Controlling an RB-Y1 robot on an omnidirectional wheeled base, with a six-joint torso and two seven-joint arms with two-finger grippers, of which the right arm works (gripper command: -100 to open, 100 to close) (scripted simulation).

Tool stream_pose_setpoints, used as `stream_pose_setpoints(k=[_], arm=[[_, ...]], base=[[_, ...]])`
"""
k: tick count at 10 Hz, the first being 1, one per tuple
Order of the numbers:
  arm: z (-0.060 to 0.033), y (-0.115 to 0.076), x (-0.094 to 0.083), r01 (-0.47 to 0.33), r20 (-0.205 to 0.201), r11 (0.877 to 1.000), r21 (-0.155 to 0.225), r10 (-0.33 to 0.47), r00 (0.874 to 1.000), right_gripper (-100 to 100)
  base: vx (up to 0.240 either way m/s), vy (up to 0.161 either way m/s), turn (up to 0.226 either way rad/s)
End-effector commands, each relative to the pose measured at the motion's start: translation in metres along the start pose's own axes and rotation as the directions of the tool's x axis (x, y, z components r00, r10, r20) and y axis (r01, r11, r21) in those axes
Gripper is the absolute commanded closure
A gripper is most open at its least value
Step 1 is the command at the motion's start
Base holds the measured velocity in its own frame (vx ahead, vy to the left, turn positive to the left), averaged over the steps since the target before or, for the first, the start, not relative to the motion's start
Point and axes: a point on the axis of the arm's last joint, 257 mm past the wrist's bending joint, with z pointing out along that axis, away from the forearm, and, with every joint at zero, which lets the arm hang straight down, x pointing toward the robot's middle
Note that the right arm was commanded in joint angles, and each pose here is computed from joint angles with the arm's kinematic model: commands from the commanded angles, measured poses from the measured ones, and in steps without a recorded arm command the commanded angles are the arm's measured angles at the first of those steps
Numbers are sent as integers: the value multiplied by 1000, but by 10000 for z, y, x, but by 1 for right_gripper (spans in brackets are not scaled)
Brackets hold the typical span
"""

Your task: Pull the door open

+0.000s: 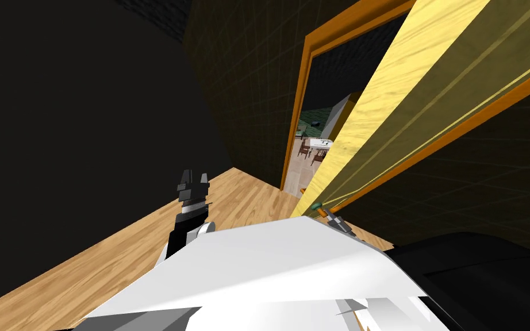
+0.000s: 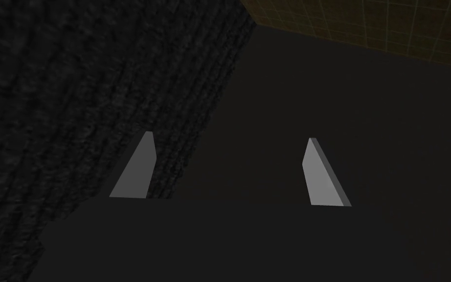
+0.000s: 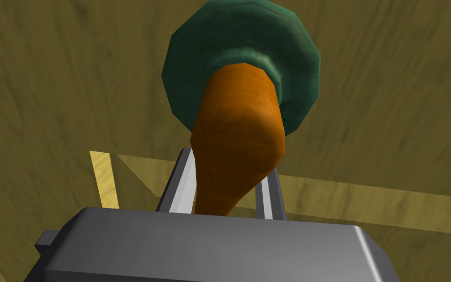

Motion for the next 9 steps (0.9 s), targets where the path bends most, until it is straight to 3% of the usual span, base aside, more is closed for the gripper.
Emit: stream_pose_setpoints(k=[1, 9], arm=[[0, 0, 0, 0, 0, 1000, 0, 0, 1000, 100], [178, 13, -23, 3, -18, 1000, -5, -3, 1000, 100]], base=[[-6, -7, -11], [-197, -60, 146]])
